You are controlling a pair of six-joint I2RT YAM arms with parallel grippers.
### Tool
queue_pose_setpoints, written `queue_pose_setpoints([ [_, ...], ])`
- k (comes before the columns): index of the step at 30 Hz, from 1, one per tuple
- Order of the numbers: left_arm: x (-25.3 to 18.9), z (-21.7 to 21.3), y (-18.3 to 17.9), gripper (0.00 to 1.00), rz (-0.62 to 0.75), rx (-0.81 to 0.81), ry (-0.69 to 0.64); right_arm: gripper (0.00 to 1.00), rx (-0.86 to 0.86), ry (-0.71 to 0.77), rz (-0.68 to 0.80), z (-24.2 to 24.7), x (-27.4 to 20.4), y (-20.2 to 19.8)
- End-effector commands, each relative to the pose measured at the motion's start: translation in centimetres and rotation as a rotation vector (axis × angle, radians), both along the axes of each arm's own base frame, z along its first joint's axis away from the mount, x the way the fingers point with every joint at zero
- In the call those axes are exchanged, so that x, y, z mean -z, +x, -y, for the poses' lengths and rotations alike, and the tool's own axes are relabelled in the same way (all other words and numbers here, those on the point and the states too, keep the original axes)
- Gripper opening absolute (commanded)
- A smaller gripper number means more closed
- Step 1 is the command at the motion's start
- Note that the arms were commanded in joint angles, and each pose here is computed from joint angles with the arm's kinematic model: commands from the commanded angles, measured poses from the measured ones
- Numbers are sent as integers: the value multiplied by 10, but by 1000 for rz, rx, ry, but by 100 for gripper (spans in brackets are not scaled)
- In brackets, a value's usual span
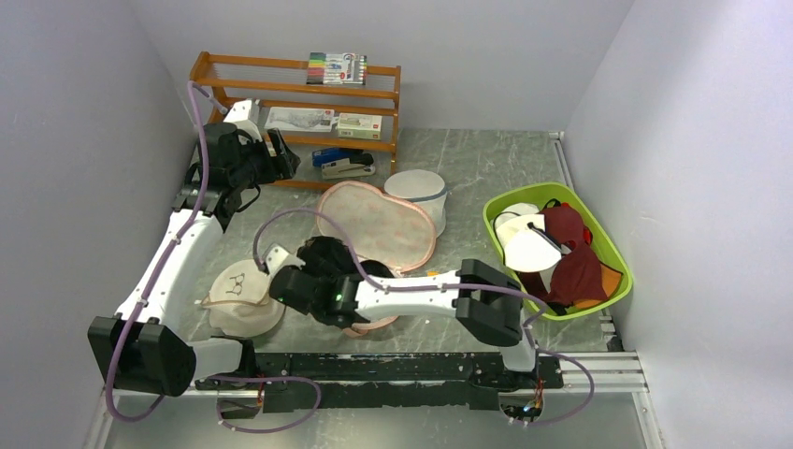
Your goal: Unzip the laundry bag and remove the bra
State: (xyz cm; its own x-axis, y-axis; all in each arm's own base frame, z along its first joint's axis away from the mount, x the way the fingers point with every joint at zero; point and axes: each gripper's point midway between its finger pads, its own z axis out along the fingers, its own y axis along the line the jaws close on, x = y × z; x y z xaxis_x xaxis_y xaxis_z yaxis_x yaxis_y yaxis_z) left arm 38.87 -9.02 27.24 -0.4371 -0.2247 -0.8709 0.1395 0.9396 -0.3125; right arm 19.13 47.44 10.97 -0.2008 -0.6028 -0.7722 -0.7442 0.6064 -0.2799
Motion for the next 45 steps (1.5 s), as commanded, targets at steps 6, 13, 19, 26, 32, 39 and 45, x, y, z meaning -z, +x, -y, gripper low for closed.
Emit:
queue_pose_setpoints([
  [6,-17,-1,1,81,50,3,3,65,13,-296,232,11,24,15],
  [13,-20,-3,0,82,63,-6,5,66,-16,-299,237,-2,30,13],
  [19,-25,-2,-2,82,72,3,0,59,10,-325,273,-6,39,21],
  [26,-23,-1,-1,82,68,4,-5,49,52,-378,318,-8,48,30],
  [32,-18,-2,1,80,54,-2,-2,23,55,-322,312,-15,29,30],
  [39,-3,-9,7,80,29,-31,35,0,96,-178,315,-5,-11,28],
  [45,-9,-7,5,81,52,-10,41,0,99,-126,308,1,-31,26],
])
